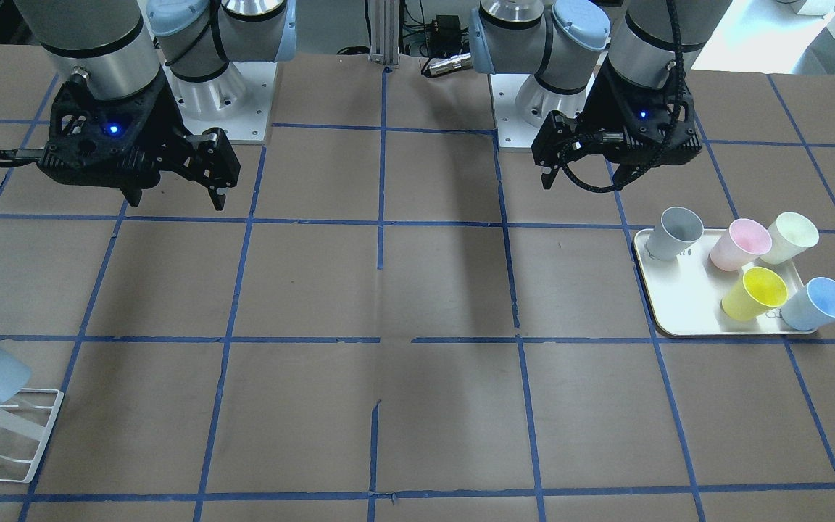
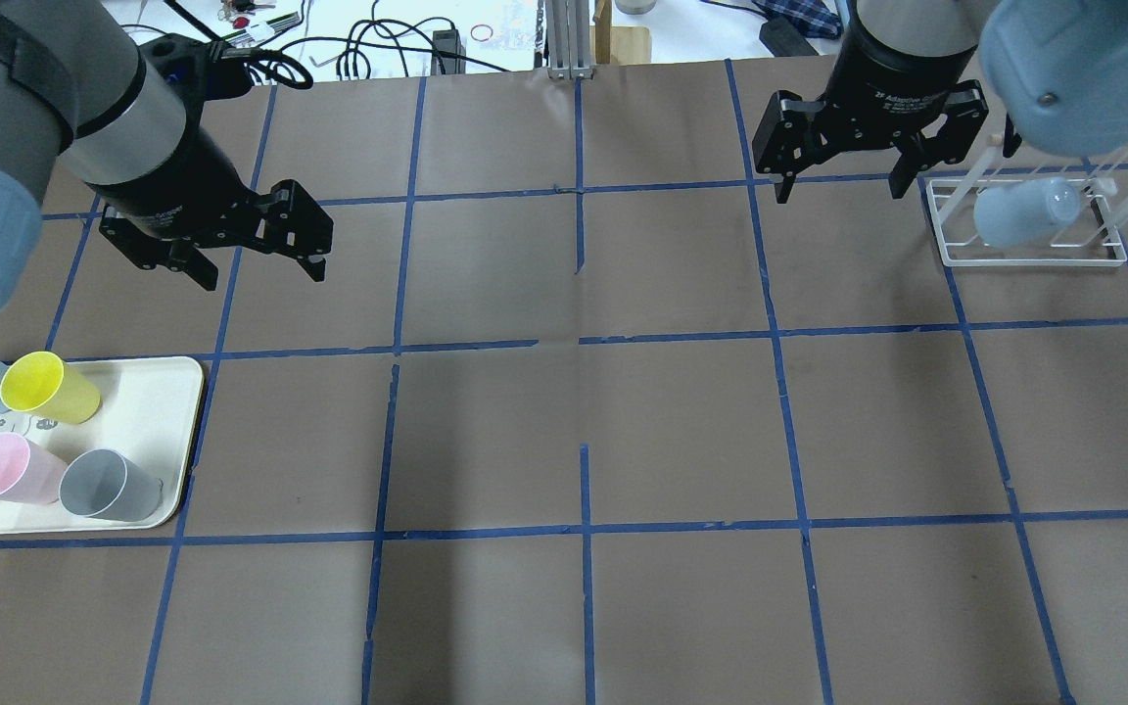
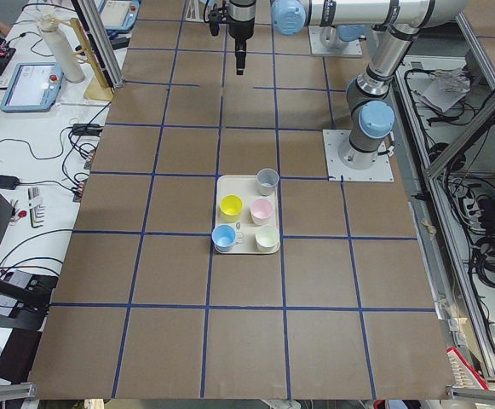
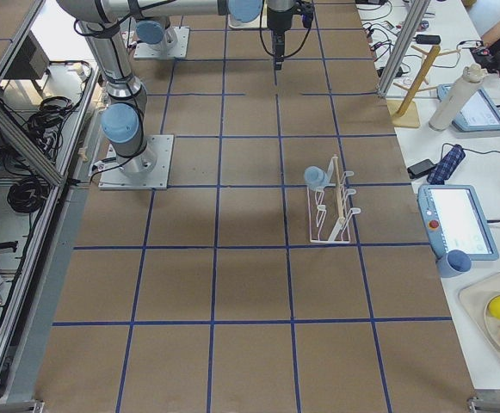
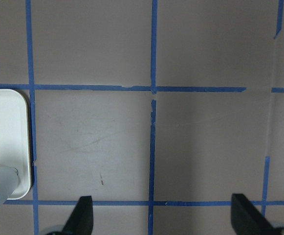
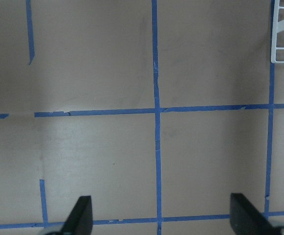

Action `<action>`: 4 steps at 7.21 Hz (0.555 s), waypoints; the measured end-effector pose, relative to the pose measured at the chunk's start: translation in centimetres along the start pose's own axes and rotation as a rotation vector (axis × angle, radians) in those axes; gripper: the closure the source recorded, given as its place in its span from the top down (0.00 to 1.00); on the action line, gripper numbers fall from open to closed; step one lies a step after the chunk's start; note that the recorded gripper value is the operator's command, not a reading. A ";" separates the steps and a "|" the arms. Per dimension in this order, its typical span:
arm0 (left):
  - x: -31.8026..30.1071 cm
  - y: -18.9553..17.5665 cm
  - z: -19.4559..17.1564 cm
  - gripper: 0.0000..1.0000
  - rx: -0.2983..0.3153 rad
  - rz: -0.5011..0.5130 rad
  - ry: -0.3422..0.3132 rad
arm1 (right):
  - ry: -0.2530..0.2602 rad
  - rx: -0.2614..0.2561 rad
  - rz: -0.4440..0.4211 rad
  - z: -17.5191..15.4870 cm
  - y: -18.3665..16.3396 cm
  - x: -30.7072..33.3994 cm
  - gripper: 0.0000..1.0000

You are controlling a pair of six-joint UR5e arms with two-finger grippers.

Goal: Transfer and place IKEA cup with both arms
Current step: 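Move the right gripper toward the light blue cup on the wire rack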

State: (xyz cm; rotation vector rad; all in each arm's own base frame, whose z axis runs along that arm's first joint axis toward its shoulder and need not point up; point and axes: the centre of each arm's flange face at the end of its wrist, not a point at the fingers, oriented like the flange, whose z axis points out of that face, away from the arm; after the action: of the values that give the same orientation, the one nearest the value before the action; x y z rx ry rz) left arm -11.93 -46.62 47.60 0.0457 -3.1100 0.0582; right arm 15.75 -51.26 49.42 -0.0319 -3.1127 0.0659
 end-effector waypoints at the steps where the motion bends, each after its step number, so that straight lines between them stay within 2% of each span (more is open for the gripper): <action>1: 0.0 0.0 0.0 1.00 0.000 0.000 0.001 | 0.000 0.001 0.000 0.0 0.0 0.0 1.00; 4: 0.0 0.0 0.0 1.00 0.001 0.000 0.002 | 0.005 0.005 0.015 -0.1 -0.3 0.9 1.00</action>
State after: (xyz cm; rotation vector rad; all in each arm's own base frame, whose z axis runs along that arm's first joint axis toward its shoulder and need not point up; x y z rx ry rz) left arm -11.95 -46.64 47.63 0.0461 -3.1077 0.0592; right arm 14.85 -51.58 49.56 -0.0557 -3.1070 0.0734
